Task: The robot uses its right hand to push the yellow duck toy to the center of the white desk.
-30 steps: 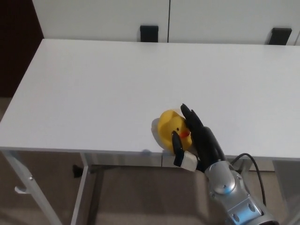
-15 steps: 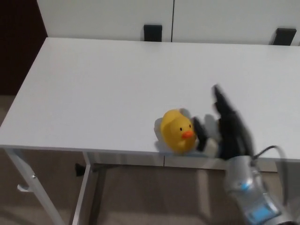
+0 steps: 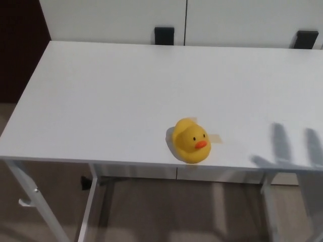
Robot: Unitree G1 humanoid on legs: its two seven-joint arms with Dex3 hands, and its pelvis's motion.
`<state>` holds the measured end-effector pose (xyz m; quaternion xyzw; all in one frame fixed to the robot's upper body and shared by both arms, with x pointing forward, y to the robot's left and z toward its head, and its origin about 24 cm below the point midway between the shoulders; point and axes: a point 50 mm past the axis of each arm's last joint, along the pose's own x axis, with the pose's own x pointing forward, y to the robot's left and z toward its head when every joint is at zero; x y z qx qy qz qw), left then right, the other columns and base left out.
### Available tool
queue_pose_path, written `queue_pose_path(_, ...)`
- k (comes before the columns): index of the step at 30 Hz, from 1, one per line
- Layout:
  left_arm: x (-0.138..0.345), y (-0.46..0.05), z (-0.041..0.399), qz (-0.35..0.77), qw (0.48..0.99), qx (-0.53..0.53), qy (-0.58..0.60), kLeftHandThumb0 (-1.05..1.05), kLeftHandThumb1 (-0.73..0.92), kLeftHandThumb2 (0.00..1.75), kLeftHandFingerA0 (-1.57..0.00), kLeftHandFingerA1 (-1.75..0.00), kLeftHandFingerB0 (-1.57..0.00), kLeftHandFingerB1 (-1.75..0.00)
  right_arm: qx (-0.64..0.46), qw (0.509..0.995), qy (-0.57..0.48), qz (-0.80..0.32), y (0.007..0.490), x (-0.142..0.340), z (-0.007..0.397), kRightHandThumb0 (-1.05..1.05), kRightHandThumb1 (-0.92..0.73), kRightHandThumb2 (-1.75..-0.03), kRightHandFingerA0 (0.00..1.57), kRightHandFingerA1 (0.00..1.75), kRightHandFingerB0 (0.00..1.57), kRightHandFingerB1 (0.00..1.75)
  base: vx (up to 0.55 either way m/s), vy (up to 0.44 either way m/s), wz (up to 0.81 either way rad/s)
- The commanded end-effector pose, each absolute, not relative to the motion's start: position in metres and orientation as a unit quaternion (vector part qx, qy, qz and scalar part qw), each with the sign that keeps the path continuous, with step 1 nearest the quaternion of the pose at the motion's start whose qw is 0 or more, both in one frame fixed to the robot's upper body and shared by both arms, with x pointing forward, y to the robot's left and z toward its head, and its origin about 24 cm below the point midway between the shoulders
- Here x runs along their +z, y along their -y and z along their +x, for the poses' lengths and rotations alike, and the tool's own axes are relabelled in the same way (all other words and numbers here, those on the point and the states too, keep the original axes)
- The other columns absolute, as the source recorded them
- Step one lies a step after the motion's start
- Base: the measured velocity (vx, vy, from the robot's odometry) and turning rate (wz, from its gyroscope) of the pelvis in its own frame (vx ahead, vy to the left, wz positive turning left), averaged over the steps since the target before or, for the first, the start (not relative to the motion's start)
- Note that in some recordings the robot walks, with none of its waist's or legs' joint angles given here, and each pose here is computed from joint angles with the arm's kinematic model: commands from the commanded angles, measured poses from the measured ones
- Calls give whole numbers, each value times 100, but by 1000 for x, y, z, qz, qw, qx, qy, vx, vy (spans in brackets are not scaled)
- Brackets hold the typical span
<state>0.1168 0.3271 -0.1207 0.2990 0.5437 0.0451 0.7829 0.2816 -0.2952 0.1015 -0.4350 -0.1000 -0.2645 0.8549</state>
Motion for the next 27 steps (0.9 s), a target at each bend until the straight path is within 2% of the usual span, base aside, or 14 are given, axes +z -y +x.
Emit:
queue_pose_path(1,-118,-336,110,312,773,49,-549,-19,63,67,-90,-79,-84,-63,-270,863,28,-426,402,95,199,-63,-70,-73,0,0,0,2,0,0,0)
queue_pose_path(2,-117,-338,109,312,773,51,-550,-17,64,67,-86,-74,-82,-61,-294,858,-16,-420,420,87,175,-44,-62,-73,0,1,1,0,0,0,0)
queue_pose_path(4,-117,-339,109,311,773,52,-551,-17,64,67,-86,-74,-82,-61,-311,853,-48,-415,432,82,158,-44,-62,-73,0,1,1,0,0,0,0)
queue_pose_path(5,-116,-340,109,312,773,53,-550,-18,66,65,-88,-74,-84,-61,-338,835,-88,-425,445,72,137,-27,-67,-60,5,68,0,24,0,0,0)
queue_pose_path(6,-115,-341,108,313,772,54,-550,-18,66,65,-88,-74,-84,-61,-354,822,-113,-433,453,67,123,-27,-67,-60,5,68,0,24,0,0,0)
queue_pose_path(7,-114,-343,108,314,773,56,-549,-20,66,65,-89,-79,-84,-63,-366,818,-151,-418,462,58,107,-18,-74,-69,28,60,11,21,0,0,0)
queue_pose_path(8,-114,-344,108,315,773,58,-548,-20,66,65,-89,-79,-84,-63,-374,816,-177,-404,467,52,96,-18,-74,-69,28,60,11,21,0,0,0)
queue_pose_path(9,-113,-345,108,313,773,61,-548,-17,65,71,-86,-78,-83,-63,-381,812,-217,-386,469,39,74,4,-66,-83,35,53,15,34,0,0,0)
queue_pose_path(14,-112,-347,108,308,773,66,-550,-18,65,69,-86,-77,-83,-63,-393,807,-266,-352,469,22,39,4,-63,-84,45,54,23,34,0,0,0)
queue_pose_path(15,-112,-349,105,314,770,65,-551,-20,68,62,-86,-73,-80,-58,-384,811,-301,-323,469,15,31,-4,-58,-78,78,49,53,41,0,0,0)
queue_pose_path(17,-111,-352,103,317,768,65,-552,-20,68,63,-86,-74,-80,-59,-370,813,-328,-309,469,9,25,-2,-58,-78,90,50,65,46,0,0,0)
queue_pose_path(21,-109,-354,101,321,766,65,-553,-20,68,63,-86,-74,-80,-59,-353,814,-353,-298,468,4,20,-2,-58,-78,90,50,65,46,0,0,-2)
queue_pose_path(22,-109,-355,102,321,766,68,-553,-19,67,65,-87,-75,-82,-61,-341,815,-363,-295,467,2,19,-4,-62,-72,130,67,82,55,0,0,0)
queue_pose_path(27,-108,-354,105,313,770,70,-551,-18,66,66,-87,-75,-83,-63,-317,821,-384,-280,465,-2,20,-8,-60,-80,133,81,89,61,0,0,0)
